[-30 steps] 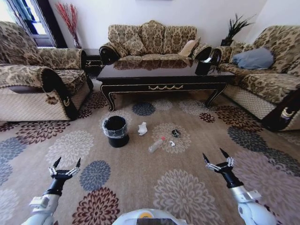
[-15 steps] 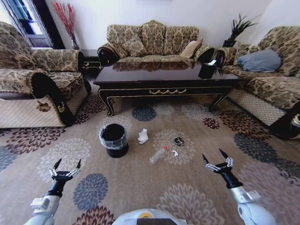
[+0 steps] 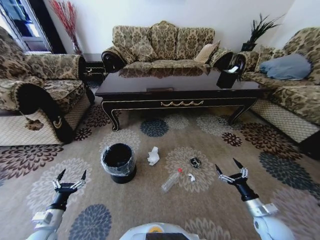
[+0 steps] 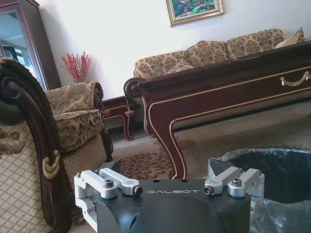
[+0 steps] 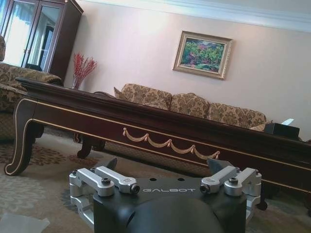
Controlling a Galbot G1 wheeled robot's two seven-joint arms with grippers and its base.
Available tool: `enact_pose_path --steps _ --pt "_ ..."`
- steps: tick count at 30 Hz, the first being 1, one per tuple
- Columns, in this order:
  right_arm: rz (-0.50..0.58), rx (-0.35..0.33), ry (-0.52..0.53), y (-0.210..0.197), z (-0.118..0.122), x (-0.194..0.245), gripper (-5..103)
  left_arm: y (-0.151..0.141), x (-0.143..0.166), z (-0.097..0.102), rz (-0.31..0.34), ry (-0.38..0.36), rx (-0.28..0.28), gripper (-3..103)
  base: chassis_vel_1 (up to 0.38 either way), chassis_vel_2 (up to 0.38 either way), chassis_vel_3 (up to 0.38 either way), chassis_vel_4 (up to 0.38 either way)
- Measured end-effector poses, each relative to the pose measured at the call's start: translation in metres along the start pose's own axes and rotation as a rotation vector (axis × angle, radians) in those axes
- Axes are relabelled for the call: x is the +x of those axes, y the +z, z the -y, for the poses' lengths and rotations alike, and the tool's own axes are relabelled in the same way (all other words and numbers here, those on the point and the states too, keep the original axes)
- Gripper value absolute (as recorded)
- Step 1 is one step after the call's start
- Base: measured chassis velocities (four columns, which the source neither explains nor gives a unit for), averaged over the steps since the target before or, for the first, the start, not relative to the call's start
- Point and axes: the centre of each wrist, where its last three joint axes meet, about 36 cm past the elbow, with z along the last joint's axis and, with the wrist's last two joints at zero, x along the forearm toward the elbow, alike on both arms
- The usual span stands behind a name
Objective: Move to the front of the table and pick up the trash from the floor, then place it into the trash bin.
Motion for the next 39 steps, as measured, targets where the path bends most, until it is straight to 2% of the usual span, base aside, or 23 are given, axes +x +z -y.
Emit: enact_pose_path --steps 7,11,12,14,15,16,18,22,23,28,32,34,35,37,39 --pt "-0.005 -0.001 0.009 0.006 -0.002 0.007 100 -0.016 -0.026 -0.001 -0.002 0.020 -0.016 100 -0.036 0.046 0.026 -0.039" --pt "-0.003 0.004 0.017 0.008 -0.001 0.010 100 -0.056 -0.076 0.008 -0.009 0.048 0.006 100 0.000 0.000 0.000 0.000" --pt "-0.003 0.004 0.017 0.008 -0.001 0.010 100 -0.056 -0.076 0.008 -0.009 0.048 0.006 100 0.000 0.000 0.000 0.000" --pt "-0.005 0.002 0.024 0.009 -0.004 0.012 100 -0.084 -0.106 0.016 -0.076 0.073 0.024 100 0.000 0.000 0.000 0.000" --pt "-0.006 0.002 0.026 0.009 -0.005 0.013 100 -0.086 -0.108 0.017 -0.081 0.073 0.025 100 0.000 0.000 0.000 0.000" --pt "-0.010 0.002 0.031 0.011 -0.007 0.016 100 -0.103 -0.125 0.025 -0.181 0.068 0.043 100 0.000 0.000 0.000 0.000" --pt "-0.012 0.002 0.031 0.012 -0.007 0.016 100 -0.105 -0.127 0.027 -0.205 0.067 0.054 100 0.000 0.000 0.000 0.000" --pt "-0.007 0.006 0.012 0.019 -0.004 0.000 100 -0.118 -0.125 0.029 -0.353 0.028 0.119 100 0.000 0.000 0.000 0.000" --pt "-0.007 0.006 0.012 0.019 -0.004 0.000 100 -0.118 -0.125 0.029 -0.353 0.028 0.119 100 0.000 0.000 0.000 0.000" --pt "-0.019 0.009 0.010 0.023 -0.002 -0.001 100 -0.119 -0.128 0.035 -0.508 0.024 0.169 100 0.000 0.000 0.000 0.000" --pt "-0.019 0.010 -0.004 0.023 -0.002 -0.003 100 -0.109 -0.132 0.035 -0.547 0.023 0.195 100 0.000 0.000 0.000 0.000" --pt "-0.022 0.010 -0.010 0.024 -0.003 -0.002 100 -0.105 -0.139 0.039 -0.564 0.043 0.252 100 0.000 0.000 0.000 0.000" --pt "-0.022 0.010 -0.010 0.024 -0.003 -0.002 100 -0.105 -0.139 0.039 -0.564 0.043 0.252 100 0.000 0.000 0.000 0.000" --pt "-0.026 0.010 -0.010 0.023 -0.004 0.000 100 -0.106 -0.146 0.044 -0.586 0.069 0.303 100 0.000 0.000 0.000 0.000" --pt "-0.032 0.011 -0.010 0.022 -0.005 0.003 100 -0.105 -0.157 0.050 -0.629 0.088 0.362 100 0.000 0.000 0.000 0.000"
